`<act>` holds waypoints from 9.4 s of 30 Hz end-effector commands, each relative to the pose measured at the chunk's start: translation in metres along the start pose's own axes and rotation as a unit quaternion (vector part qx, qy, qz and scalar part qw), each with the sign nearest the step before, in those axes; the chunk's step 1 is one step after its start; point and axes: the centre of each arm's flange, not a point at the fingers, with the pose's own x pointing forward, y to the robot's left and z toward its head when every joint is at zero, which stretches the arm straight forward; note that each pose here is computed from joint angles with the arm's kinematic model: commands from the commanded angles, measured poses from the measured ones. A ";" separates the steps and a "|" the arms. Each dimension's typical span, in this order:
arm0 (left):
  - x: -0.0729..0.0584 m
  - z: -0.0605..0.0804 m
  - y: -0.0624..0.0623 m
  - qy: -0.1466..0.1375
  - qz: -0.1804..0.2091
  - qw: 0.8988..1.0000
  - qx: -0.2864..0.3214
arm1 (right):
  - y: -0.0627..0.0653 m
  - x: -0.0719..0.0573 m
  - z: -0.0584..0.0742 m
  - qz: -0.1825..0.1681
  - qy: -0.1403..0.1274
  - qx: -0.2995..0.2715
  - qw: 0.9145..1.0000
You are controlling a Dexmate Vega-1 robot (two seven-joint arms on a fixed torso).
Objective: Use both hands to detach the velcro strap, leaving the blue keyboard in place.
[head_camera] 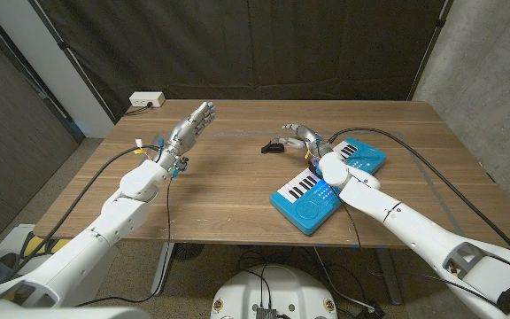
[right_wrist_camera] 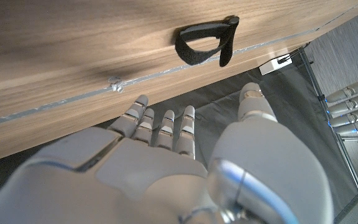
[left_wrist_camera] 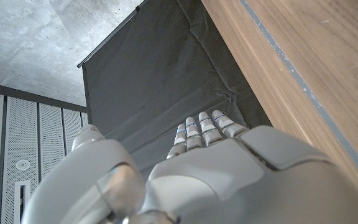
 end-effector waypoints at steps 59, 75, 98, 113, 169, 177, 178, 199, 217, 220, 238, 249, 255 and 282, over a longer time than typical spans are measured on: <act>0.000 -0.008 0.015 0.010 0.016 0.999 -0.032 | 0.037 0.017 -0.025 -0.021 0.013 -0.088 0.996; 0.005 -0.012 0.016 0.013 0.013 0.999 -0.040 | 0.028 0.015 -0.011 -0.057 -0.004 -0.112 0.992; 0.002 -0.015 0.021 0.015 0.015 0.999 -0.043 | 0.017 0.011 0.009 -0.086 -0.042 -0.125 0.988; 0.008 0.001 0.019 0.024 0.024 0.999 -0.001 | -0.001 -0.006 0.030 -0.107 -0.079 -0.144 0.981; 0.034 0.074 -0.028 -0.110 0.048 0.884 0.452 | -0.058 -0.037 0.082 -0.220 -0.083 -0.084 0.968; 0.031 0.075 -0.044 -0.154 0.087 0.834 0.522 | -0.064 -0.034 0.097 -0.224 -0.063 -0.063 0.970; 0.031 0.075 -0.046 -0.160 0.092 0.830 0.527 | -0.065 -0.033 0.098 -0.224 -0.063 -0.058 0.971; 0.040 0.084 -0.052 -0.231 0.106 0.787 0.562 | -0.077 -0.031 0.101 -0.211 -0.035 0.056 0.975; 0.051 0.148 -0.045 -0.163 -0.033 0.797 0.580 | -0.083 -0.026 0.094 -0.165 -0.024 0.137 0.976; 0.048 0.157 -0.046 -0.162 -0.034 0.789 0.592 | -0.085 -0.022 0.094 -0.151 -0.026 0.165 0.974; 0.053 0.191 -0.067 -0.172 -0.036 0.721 0.670 | -0.078 0.015 0.098 -0.059 -0.035 0.259 0.963; 0.075 0.199 -0.084 -0.154 -0.093 0.665 0.725 | -0.085 0.011 0.083 -0.038 -0.025 0.325 0.945; 0.083 0.200 -0.092 -0.154 -0.110 0.642 0.743 | -0.088 0.010 0.077 -0.032 -0.021 0.348 0.937; 0.103 0.182 -0.110 -0.197 -0.101 0.643 0.733 | -0.094 0.006 0.073 -0.056 -0.053 0.410 0.909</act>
